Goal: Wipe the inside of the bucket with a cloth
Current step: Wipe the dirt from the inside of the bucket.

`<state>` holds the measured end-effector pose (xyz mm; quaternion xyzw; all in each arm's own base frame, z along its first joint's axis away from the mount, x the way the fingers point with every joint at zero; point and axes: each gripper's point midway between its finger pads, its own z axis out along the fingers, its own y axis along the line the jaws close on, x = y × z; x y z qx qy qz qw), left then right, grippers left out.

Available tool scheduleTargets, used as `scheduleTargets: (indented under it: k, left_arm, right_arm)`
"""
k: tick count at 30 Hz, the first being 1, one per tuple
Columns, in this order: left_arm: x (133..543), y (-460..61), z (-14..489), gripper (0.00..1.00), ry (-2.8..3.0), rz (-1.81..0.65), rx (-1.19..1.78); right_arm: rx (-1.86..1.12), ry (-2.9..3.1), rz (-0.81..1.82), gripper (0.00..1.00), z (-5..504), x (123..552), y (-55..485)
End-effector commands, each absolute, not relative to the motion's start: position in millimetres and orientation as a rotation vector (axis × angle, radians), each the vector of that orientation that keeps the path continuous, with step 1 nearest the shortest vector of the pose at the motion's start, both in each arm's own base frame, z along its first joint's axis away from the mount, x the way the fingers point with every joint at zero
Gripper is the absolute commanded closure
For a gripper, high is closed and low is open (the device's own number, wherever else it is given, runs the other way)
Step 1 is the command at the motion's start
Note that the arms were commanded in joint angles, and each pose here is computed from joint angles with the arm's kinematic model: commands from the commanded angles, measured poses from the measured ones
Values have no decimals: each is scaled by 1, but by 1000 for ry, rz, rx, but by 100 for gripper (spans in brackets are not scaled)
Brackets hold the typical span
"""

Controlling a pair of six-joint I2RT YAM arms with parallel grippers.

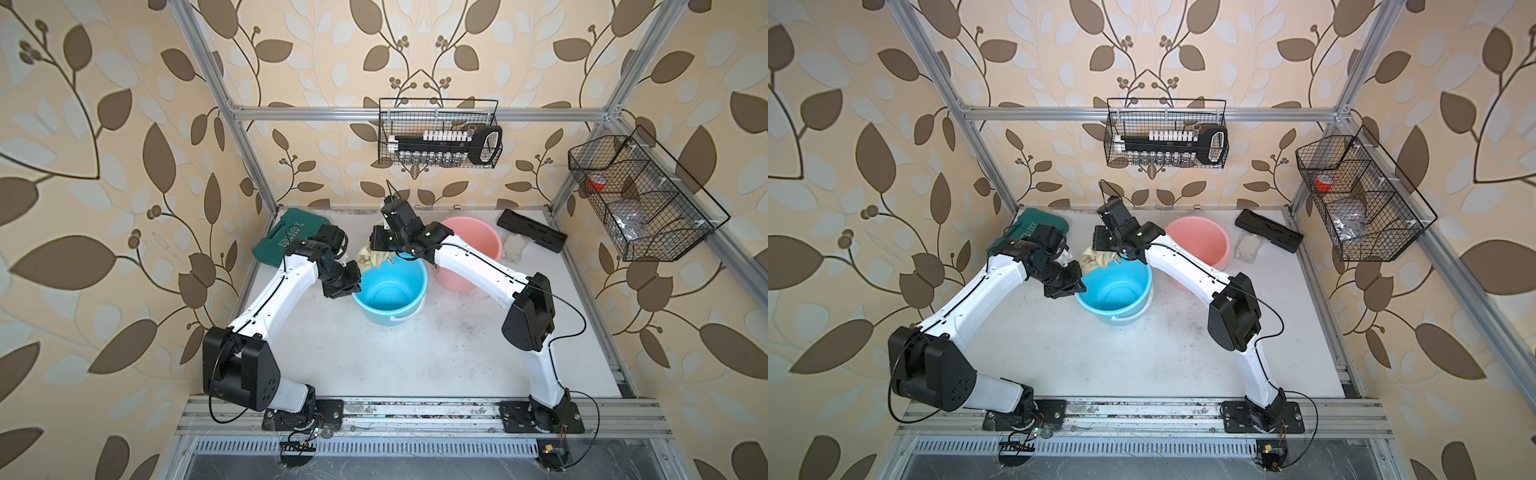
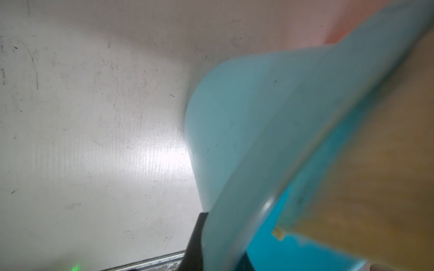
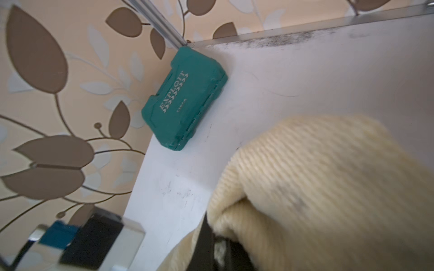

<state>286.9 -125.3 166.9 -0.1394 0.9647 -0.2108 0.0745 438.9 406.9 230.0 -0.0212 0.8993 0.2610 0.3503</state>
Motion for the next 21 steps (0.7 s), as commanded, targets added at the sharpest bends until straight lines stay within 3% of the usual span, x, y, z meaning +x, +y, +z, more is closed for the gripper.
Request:
scheduleTargets:
  k: [1,6,13,21]
  left_arm:
    - [289,-124,187,100,2838,-617,-360]
    - [300,-118,194,100,2814,-558,-372]
    - [314,-98,209,100,2755,-399,-397]
    - [325,-80,226,100,2651,-343,-427]
  right_arm:
    - [-33,2353,324,100,217,435,353]
    - [-60,2374,111,100,216,423,311]
    - [-120,2354,58,100,237,388,289]
    - [-293,2106,-207,100,286,312,289]
